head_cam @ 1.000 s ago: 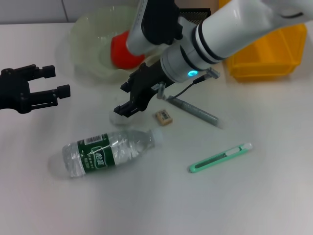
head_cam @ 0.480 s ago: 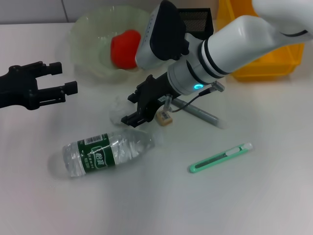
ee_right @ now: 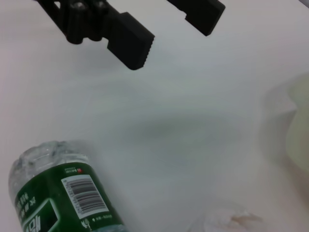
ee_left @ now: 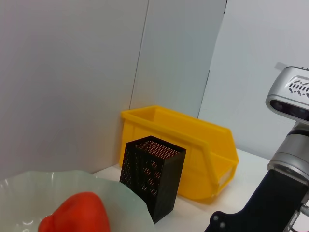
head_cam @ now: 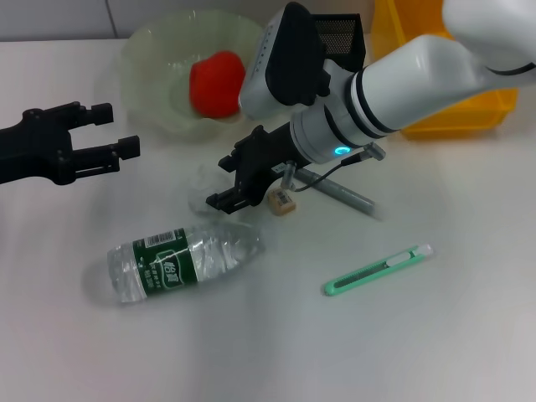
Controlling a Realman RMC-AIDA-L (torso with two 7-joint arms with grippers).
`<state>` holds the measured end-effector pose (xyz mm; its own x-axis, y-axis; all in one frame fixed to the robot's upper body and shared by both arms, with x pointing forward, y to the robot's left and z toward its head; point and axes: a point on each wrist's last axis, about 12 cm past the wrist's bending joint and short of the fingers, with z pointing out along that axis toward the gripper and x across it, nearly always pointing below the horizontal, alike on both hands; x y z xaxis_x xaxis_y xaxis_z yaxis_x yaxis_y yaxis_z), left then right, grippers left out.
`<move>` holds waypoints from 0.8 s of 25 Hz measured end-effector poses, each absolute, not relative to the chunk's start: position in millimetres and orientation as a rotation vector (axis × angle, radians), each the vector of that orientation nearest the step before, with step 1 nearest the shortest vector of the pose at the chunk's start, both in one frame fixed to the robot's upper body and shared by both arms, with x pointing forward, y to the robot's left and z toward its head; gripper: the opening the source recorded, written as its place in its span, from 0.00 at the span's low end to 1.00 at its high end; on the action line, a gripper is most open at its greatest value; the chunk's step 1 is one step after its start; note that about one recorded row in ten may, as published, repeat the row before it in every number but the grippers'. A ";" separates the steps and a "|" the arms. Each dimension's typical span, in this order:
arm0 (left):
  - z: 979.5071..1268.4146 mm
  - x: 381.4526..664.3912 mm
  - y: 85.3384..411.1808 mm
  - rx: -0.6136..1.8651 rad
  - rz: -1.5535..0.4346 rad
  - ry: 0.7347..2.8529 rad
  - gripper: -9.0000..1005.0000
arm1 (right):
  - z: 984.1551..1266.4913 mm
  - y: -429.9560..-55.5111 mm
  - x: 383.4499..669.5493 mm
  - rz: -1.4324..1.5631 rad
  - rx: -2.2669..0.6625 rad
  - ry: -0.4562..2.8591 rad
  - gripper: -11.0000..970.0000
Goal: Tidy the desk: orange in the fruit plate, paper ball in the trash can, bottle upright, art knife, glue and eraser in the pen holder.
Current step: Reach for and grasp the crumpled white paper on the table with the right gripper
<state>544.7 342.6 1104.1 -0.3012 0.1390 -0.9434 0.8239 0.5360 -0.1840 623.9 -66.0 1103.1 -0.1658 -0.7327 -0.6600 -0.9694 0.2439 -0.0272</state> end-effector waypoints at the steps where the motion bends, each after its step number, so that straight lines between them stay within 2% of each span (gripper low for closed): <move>1: 1104.1 545.1 341.7 0.806 -0.850 1.764 0.78 | 1103.0 -66.1 623.8 0.553 -1.549 1.960 0.66; 12: 1105.8 551.6 333.3 0.815 -0.849 1.748 0.78 | 1095.1 -67.6 619.4 0.565 -1.539 1.940 0.66; 20: 1105.5 552.6 331.6 0.815 -0.847 1.747 0.78 | 1092.9 -70.9 619.9 0.560 -1.509 1.949 0.57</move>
